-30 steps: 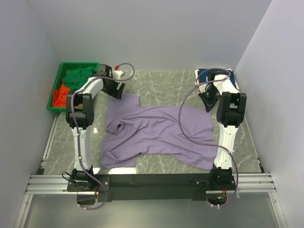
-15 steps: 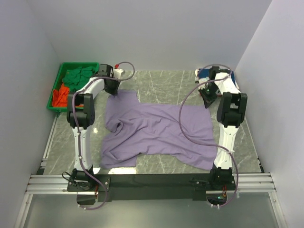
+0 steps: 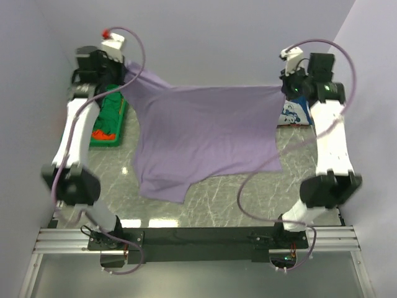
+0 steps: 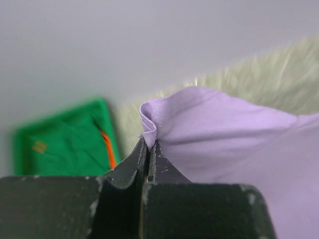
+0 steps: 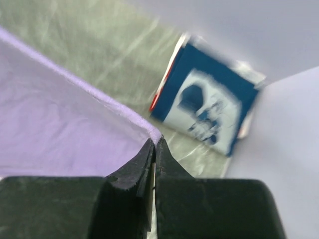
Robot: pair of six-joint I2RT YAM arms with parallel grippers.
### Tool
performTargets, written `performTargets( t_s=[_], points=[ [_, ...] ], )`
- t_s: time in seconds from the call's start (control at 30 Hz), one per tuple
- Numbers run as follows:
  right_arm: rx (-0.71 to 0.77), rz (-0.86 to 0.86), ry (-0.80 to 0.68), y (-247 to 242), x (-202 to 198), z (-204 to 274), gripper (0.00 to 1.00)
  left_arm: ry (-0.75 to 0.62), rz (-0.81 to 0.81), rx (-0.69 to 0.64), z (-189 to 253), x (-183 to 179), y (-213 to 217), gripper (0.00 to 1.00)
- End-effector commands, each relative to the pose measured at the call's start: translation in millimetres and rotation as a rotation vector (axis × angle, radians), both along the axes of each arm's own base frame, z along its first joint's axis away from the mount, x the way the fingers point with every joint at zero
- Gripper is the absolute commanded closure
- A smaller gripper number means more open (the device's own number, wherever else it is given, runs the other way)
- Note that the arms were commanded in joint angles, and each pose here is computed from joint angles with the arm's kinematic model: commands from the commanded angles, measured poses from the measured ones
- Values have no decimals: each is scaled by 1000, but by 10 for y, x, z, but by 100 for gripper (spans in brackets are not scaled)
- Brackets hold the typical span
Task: Fold and stack the t-shirts
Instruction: Flatten the tshirt out
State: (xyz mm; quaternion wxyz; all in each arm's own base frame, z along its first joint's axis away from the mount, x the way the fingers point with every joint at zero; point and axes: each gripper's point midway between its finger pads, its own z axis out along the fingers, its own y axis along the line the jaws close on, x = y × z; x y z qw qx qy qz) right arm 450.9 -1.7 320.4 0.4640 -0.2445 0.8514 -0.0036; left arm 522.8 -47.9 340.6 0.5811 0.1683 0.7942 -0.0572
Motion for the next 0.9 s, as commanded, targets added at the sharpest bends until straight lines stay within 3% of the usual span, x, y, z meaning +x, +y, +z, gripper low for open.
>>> performTargets(
  t_s=[0.0, 0.13, 0.4, 0.7, 0.87],
  points=[
    [15, -24, -274, 17, -154, 708, 100, -274, 24, -63, 1016, -545, 24, 99],
    [4, -78, -586, -24, -819, 1545, 100, -508, 68, -102, 1841, -1348, 116, 99],
    [-20, -159, -1027, -93, -2018, 2458, 100, -891, 153, -119, 2752, -2726, 296, 99],
    [-13, -237, -1336, -148, -3181, 3040, 100, -1170, 288, -98, 3314, -3897, 550, 99],
    [-27, -298, -1395, -237, -3403, 3307, 100, -1256, 297, -77, 3752, -4225, 564, 99]
  ],
)
